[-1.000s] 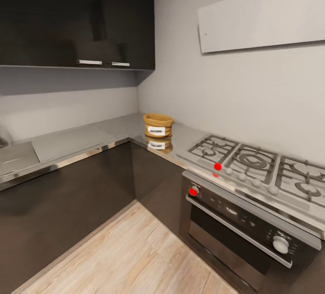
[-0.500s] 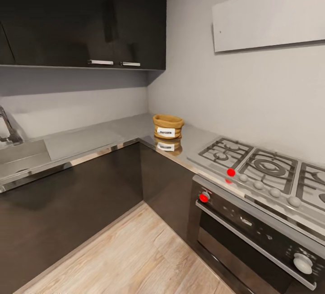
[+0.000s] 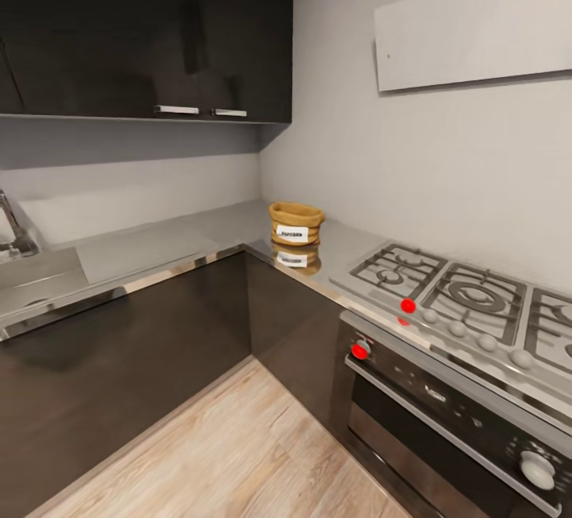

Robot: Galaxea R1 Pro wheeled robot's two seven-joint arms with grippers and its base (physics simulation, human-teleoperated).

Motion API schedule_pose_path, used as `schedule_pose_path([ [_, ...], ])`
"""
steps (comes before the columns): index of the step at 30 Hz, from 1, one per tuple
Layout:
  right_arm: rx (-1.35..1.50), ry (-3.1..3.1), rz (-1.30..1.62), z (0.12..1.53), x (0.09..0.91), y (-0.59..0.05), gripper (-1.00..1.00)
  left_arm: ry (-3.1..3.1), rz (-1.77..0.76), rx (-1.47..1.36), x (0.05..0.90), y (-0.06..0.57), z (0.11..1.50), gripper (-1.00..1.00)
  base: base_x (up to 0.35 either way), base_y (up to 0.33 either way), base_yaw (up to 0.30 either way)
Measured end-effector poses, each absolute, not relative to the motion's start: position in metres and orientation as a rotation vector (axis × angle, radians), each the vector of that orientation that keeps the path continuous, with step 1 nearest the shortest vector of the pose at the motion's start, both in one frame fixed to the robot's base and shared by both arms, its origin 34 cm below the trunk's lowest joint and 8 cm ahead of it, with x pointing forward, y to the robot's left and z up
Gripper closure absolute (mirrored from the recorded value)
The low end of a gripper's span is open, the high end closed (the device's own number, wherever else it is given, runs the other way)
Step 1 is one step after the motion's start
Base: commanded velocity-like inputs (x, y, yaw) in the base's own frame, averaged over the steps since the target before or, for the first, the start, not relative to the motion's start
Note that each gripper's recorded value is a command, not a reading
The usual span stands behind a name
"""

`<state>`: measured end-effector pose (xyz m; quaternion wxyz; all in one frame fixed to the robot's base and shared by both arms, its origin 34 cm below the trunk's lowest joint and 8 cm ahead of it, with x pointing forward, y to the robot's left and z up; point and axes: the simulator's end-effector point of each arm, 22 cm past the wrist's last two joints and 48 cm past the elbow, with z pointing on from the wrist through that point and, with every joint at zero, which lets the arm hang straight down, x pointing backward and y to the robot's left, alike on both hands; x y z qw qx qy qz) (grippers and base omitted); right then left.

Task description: In the kitchen, take the popcorn bag from the countertop, put it into the microwave, and heat it until the popcorn is cooked so the cooked popcorn ends up inside the bag.

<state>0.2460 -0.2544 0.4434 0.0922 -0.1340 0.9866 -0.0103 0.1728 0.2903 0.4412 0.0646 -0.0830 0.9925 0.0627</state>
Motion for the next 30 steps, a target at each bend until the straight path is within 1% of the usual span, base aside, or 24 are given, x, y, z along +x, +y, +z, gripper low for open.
schedule_pose_path([
  [8,-0.398,2.929,-0.032,0.443,0.246,-0.255,-1.0,2.996,0.189,-0.251,0.173,0.29,0.441,-1.0,0.149,0.0,0.0],
  [30,-0.382,2.931,-0.038,0.467,0.247,-0.259,-1.0,2.994,0.193,-0.255,0.174,0.291,0.464,-1.0,0.003,0.0,0.0],
])
